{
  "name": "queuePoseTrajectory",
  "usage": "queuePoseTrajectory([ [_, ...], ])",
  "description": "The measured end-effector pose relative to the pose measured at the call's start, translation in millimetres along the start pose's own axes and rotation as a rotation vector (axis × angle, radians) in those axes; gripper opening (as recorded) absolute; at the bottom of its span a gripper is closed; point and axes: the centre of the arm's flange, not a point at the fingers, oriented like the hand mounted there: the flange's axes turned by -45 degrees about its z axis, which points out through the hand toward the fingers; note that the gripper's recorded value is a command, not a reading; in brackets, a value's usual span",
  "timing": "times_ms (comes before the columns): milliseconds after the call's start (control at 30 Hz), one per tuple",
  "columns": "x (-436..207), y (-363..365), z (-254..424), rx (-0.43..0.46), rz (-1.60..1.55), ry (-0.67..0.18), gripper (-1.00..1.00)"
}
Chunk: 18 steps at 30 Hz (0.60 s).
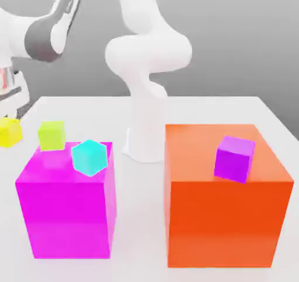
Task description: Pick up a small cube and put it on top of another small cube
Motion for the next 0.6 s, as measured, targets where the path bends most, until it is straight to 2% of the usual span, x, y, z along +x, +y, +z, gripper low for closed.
queuePoseTrajectory([
  [300,52.0,14.7,-93.2,-0.009,-0.004,-0.014,-1.0],
  [600,143.1,59.7,-119.0,0.039,-0.029,0.022,-1.0],
])
